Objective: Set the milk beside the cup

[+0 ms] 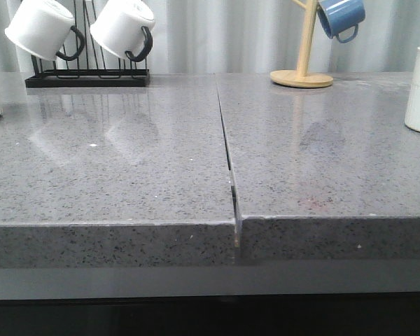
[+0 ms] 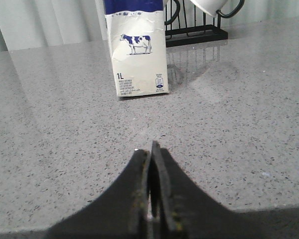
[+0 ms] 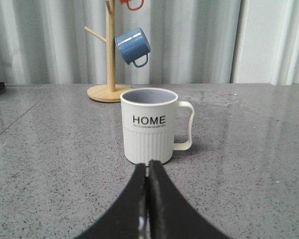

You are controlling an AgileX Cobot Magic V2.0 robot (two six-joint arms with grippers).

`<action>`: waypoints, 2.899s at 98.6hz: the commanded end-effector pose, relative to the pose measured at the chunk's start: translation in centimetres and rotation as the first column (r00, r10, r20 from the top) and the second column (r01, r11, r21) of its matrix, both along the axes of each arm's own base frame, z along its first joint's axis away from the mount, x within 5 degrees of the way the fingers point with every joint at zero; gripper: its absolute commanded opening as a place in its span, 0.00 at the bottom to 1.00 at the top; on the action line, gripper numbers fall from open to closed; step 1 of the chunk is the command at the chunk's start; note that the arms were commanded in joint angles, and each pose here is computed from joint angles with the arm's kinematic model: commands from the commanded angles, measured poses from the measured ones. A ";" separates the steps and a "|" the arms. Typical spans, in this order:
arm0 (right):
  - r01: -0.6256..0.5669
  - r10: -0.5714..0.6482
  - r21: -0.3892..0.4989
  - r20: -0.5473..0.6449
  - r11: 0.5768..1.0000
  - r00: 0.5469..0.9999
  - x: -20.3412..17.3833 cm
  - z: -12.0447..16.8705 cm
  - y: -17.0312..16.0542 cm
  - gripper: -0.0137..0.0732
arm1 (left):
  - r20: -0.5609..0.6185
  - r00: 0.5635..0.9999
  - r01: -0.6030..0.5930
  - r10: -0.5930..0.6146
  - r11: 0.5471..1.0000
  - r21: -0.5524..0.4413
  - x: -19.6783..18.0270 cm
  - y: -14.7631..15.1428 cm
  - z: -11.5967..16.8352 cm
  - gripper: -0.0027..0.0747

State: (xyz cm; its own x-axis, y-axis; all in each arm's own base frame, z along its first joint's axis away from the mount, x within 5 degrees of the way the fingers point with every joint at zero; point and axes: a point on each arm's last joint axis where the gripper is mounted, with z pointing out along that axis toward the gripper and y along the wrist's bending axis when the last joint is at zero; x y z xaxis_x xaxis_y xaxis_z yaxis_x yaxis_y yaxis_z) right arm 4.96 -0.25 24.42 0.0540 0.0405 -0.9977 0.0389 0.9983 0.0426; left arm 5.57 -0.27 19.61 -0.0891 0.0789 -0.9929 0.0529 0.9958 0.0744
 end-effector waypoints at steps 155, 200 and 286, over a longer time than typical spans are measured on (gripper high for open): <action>0.136 -0.135 0.007 -0.083 0.991 0.987 19.9 -0.6 -5.2 0.51 | 0.066 0.998 0.007 -0.007 1.000 -0.010 0.0 0.0 -0.5 0.01; 0.105 -0.107 -0.018 -0.114 0.994 0.988 25.5 -1.6 -6.3 0.48 | 0.066 0.998 0.007 -0.007 1.000 -0.010 0.0 0.0 -0.5 0.01; -0.198 0.200 0.044 -0.051 0.979 0.978 26.0 1.7 4.8 0.09 | 0.066 0.998 0.007 -0.007 1.000 -0.010 0.0 0.0 -0.5 0.01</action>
